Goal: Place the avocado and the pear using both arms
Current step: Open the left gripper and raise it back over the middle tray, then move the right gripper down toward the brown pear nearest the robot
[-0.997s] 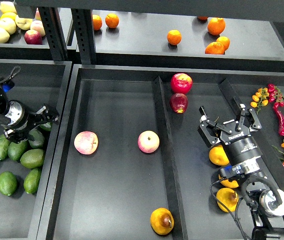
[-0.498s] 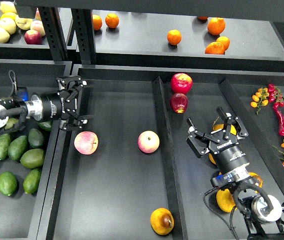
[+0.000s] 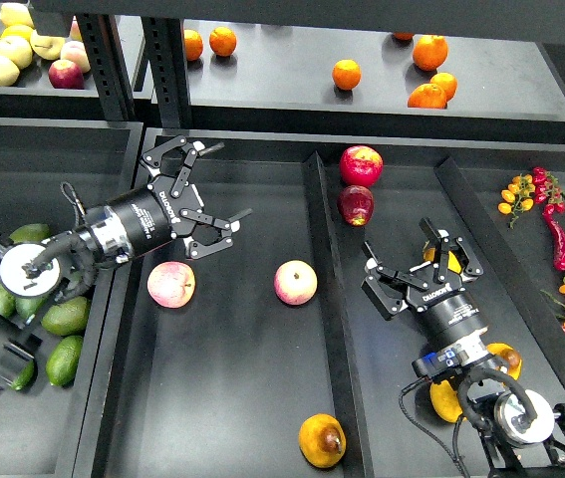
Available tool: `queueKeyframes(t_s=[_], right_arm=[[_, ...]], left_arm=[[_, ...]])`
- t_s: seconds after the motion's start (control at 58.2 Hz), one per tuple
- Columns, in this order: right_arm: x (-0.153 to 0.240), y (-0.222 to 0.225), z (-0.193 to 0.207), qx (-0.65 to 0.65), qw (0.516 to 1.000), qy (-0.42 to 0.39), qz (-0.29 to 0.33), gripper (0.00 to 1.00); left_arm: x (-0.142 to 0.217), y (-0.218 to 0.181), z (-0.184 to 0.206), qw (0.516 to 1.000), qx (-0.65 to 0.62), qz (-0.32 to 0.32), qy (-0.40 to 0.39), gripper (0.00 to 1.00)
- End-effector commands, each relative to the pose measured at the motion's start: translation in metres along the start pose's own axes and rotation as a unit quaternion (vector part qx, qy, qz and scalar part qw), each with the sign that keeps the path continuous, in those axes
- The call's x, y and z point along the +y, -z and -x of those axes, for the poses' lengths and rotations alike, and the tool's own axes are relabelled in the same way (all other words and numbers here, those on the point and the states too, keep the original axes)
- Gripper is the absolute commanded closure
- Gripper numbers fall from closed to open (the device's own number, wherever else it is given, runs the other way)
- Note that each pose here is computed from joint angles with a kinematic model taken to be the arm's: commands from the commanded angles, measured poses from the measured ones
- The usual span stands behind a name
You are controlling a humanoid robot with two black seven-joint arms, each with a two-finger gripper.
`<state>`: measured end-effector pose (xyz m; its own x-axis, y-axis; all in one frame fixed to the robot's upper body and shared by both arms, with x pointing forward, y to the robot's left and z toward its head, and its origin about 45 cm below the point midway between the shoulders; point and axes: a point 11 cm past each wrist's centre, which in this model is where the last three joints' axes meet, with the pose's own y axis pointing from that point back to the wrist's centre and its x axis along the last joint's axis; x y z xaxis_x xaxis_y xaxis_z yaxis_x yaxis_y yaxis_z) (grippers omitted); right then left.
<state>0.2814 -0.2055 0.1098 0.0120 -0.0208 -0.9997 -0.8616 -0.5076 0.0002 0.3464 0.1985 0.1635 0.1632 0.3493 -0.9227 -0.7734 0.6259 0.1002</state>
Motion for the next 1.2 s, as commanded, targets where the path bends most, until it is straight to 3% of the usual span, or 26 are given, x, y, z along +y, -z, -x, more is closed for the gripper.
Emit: queueKeyframes(t_s=[0.0,0.189,0.447,0.842,0.963,1.083,1.186], right_arm=[[0.004,-0.002,-0.002,0.011,1.0,-0.008,0.017,0.01],[0.025,0.02,-0.008,0.074,0.994,-0.047,0.064,0.01],[0.057,0.045,-0.008,0.15,0.977,-0.075,0.134,0.01],[0.059,0.077,0.017,0.254,0.934,-0.098,0.233,0.01],[0.055,0.09,0.029,0.303,0.907,-0.115,0.27,0.01],[0.056,0.104,0.032,0.396,0.835,-0.162,0.345,0.01],[0.05,0.096,0.028,0.425,0.803,-0.167,0.382,0.01]], left_arm=[[0.02,0.014,-0.012,0.999,0.032,0.007,-0.011,0.01],[0.049,0.03,-0.027,0.998,0.055,0.018,-0.03,0.01],[0.053,0.022,-0.013,0.996,0.083,0.042,0.009,0.01],[0.055,0.017,-0.004,0.996,0.06,0.052,0.048,0.0],[0.055,0.017,-0.004,0.996,0.06,0.052,0.048,0.0],[0.055,0.018,-0.004,0.996,0.06,0.051,0.049,0.0],[0.054,0.021,-0.003,0.996,0.061,0.046,0.049,0.0]])
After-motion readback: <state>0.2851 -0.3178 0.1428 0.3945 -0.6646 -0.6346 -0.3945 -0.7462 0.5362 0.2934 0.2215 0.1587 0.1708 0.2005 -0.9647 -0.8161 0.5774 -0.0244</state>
